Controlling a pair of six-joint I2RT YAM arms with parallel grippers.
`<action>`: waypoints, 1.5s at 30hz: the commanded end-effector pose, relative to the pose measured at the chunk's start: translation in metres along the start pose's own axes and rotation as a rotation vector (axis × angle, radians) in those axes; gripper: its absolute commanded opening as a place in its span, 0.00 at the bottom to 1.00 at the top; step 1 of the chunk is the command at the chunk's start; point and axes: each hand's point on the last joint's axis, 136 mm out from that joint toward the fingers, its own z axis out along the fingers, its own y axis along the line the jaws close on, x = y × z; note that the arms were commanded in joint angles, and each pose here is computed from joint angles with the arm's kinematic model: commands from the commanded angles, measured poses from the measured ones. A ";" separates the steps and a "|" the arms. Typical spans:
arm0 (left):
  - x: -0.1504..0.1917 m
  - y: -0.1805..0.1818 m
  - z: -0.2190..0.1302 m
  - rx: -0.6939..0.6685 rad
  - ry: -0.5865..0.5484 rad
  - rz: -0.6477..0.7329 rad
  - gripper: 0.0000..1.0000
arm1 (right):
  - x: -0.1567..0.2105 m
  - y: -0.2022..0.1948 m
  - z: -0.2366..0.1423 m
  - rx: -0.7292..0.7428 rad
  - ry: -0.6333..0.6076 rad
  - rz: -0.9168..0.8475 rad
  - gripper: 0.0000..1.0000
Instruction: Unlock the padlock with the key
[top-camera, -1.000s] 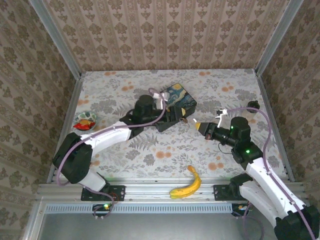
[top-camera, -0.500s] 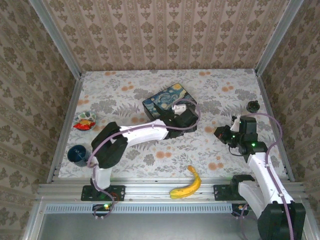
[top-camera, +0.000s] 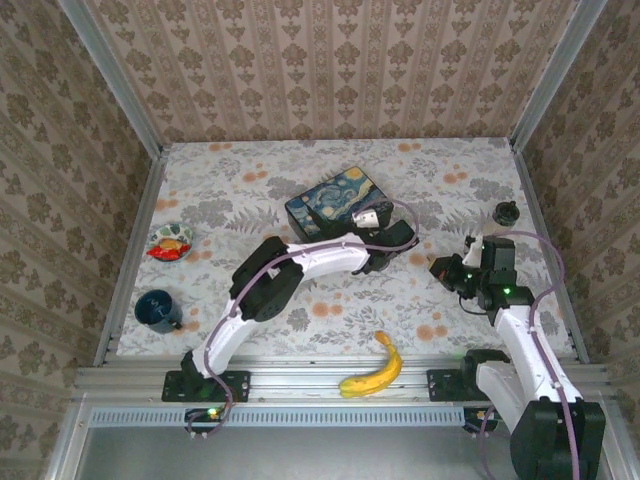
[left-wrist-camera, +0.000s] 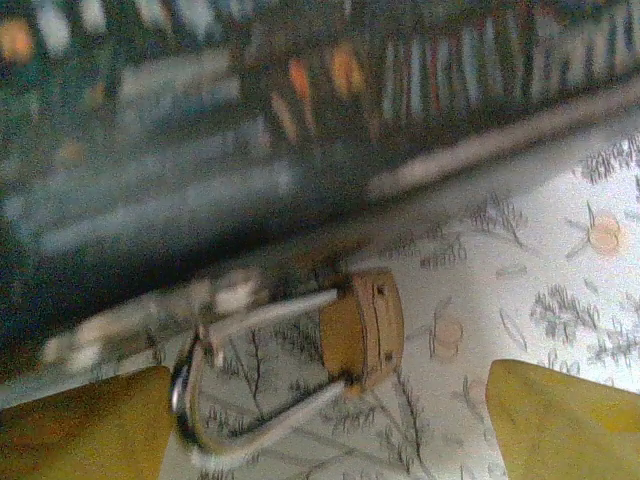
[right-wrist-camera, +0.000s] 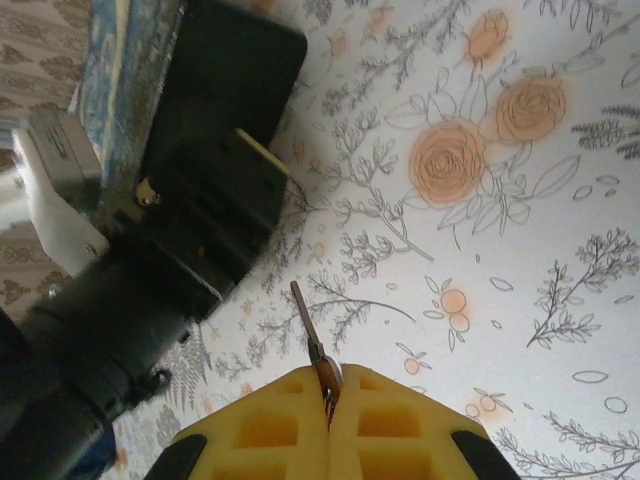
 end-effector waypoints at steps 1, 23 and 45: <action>-0.032 0.017 0.009 -0.080 -0.088 0.000 0.82 | 0.003 0.004 0.004 -0.049 0.015 0.014 0.00; -0.044 0.054 0.009 -0.128 -0.063 0.027 0.70 | -0.003 0.005 0.011 -0.063 0.013 0.051 0.00; -0.032 0.081 0.005 -0.152 -0.002 -0.016 0.49 | -0.003 0.004 0.013 -0.068 0.007 0.062 0.00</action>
